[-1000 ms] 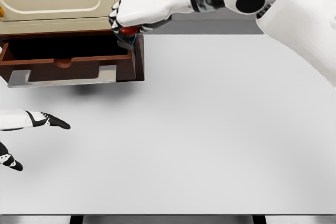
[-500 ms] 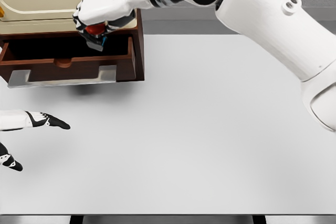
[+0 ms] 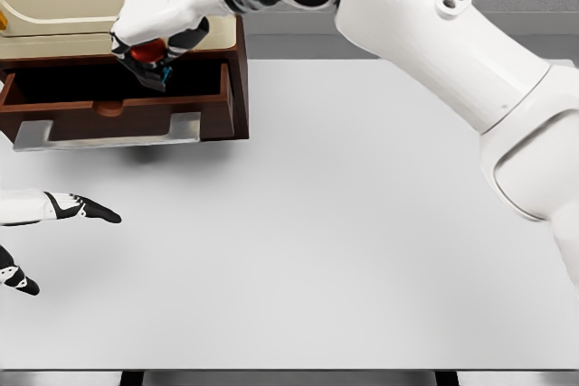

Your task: Open the cabinet drawer with left arm, and place a switch into the drawer with right arm

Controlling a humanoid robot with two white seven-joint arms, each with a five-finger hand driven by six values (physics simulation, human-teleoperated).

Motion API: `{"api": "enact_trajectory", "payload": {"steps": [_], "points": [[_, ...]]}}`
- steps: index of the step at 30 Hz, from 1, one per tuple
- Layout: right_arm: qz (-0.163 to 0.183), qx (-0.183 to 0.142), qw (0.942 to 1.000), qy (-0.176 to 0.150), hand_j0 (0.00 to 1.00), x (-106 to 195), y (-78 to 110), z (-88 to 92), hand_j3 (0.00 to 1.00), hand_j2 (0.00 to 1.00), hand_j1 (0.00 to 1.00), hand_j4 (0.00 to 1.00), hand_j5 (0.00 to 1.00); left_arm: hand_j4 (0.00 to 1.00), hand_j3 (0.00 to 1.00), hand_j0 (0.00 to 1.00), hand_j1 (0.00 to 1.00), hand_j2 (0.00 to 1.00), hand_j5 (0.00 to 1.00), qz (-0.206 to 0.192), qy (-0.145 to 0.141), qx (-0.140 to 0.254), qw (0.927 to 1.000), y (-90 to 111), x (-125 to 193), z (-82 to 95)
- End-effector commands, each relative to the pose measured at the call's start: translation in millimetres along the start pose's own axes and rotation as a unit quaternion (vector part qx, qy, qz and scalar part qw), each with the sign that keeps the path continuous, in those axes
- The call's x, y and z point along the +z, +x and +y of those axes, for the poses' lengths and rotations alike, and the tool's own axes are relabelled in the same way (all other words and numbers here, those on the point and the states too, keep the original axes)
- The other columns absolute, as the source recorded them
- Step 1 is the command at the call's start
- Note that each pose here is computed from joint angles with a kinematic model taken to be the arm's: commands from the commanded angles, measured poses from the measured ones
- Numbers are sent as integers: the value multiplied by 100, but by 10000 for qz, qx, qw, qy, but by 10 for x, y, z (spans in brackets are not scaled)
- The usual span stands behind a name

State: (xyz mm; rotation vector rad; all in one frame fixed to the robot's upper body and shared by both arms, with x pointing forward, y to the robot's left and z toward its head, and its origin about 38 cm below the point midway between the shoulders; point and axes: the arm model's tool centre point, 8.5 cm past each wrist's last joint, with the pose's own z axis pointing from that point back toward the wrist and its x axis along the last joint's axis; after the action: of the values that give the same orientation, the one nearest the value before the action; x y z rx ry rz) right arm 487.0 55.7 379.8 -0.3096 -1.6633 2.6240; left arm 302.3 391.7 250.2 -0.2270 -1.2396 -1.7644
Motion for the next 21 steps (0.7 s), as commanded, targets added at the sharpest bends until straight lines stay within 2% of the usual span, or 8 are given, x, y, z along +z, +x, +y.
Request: {"api": "enact_trajectory", "payload": {"steps": [1, 2, 10, 12, 16, 18, 20, 21], "points": [[77, 74, 9999, 83, 74, -48, -7, 5, 74, 74, 74, 74, 74, 100, 100, 100, 100, 100, 100, -5, 26, 26, 10000, 3, 5, 8], [129, 126, 9998, 92, 100, -34, -22, -6, 100, 100, 100, 100, 100, 100, 100, 100, 100, 100, 100, -5, 26, 26, 10000, 3, 5, 8], [-41, 368, 9993, -52, 100, -2, 116, -142, 100, 100, 100, 100, 100, 100, 100, 100, 100, 100, 100, 3, 25, 25, 10000, 2, 10, 9], [130, 317, 9988, -346, 100, 380, 3, -106, 100, 100, 100, 100, 100, 100, 100, 100, 100, 100, 100, 3, 30, 19, 10000, 4, 11, 13], [481, 234, 9982, -275, 100, 1007, -137, 279, 100, 100, 100, 100, 100, 100, 100, 100, 100, 100, 100, -71, 119, 77, 9999, 21, 8, 45], [632, 307, 9975, -84, 100, 1425, -58, 591, 100, 100, 100, 100, 100, 100, 100, 100, 100, 100, 100, -152, 158, 112, 9997, 32, -23, 54], [782, 3, 9969, 75, 100, 1704, -56, 955, 100, 100, 100, 100, 100, 100, 100, 100, 100, 100, 100, -345, 286, 176, 9988, 63, -86, 107], [959, -269, 9948, 211, 100, 1876, -91, 1236, 100, 100, 100, 100, 100, 100, 100, 100, 100, 100, 100, -528, 381, 228, 9976, 90, -157, 146]]}}
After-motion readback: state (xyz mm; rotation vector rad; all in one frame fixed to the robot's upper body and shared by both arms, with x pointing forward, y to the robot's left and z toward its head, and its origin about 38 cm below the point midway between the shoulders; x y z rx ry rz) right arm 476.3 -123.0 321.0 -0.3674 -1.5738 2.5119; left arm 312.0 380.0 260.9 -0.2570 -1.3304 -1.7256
